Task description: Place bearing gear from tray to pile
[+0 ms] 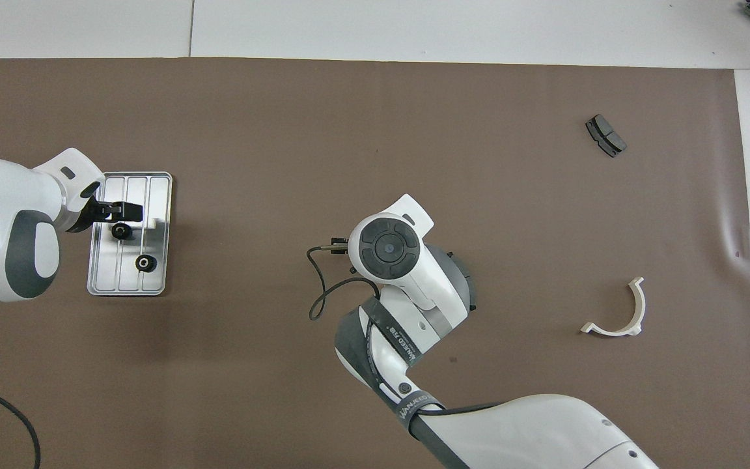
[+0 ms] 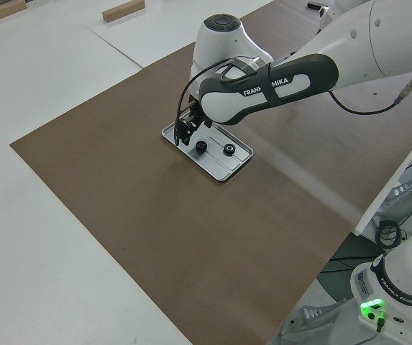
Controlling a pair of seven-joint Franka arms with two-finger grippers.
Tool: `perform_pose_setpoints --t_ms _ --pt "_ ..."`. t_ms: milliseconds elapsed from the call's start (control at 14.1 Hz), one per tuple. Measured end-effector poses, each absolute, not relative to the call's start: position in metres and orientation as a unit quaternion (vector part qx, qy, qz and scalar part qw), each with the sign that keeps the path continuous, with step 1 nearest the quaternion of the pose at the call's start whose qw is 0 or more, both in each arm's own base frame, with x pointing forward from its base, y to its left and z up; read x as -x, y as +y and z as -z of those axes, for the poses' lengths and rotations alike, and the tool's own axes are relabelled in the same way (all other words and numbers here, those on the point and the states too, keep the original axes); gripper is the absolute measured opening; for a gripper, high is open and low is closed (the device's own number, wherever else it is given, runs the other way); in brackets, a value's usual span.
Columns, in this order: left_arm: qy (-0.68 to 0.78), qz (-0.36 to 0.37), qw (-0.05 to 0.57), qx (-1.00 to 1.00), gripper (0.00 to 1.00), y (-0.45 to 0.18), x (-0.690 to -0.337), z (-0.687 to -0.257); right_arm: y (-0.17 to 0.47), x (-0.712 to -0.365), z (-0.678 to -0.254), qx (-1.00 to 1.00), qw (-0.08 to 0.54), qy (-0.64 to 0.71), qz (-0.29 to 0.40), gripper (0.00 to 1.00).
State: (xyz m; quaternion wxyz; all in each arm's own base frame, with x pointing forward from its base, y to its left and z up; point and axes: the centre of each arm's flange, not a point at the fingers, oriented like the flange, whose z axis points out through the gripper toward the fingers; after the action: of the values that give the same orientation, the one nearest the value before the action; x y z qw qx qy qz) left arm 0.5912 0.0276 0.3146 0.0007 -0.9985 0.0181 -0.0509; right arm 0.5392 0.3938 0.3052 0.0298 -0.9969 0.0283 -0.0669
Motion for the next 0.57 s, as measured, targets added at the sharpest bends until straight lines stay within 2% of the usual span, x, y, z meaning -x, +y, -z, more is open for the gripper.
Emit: perform_pose_setpoints --t_ms 71,142,355,425,496,567 --pt "0.018 0.050 0.001 0.999 1.00 0.027 -0.589 -0.311 0.395 -0.539 -0.304 0.997 0.030 0.028 0.067 0.70" --pt "0.018 0.048 0.000 0.999 1.00 0.027 -0.587 -0.308 0.398 -0.538 -0.302 0.997 0.029 0.025 0.066 0.64" --pt "0.017 0.046 0.000 0.999 0.95 0.027 -0.583 -0.302 0.413 -0.528 -0.296 0.998 0.027 0.012 0.062 0.63" --pt "0.017 0.047 0.000 0.999 0.88 0.027 -0.582 -0.300 0.415 -0.526 -0.295 0.998 0.027 0.009 0.062 0.63" --pt "0.017 0.048 0.000 0.999 0.87 0.027 -0.580 -0.297 0.416 -0.525 -0.294 0.998 0.027 0.008 0.062 0.63" --pt "0.017 0.047 0.000 0.999 0.76 0.027 -0.579 -0.295 0.416 -0.525 -0.294 0.998 0.027 0.009 0.062 0.61"
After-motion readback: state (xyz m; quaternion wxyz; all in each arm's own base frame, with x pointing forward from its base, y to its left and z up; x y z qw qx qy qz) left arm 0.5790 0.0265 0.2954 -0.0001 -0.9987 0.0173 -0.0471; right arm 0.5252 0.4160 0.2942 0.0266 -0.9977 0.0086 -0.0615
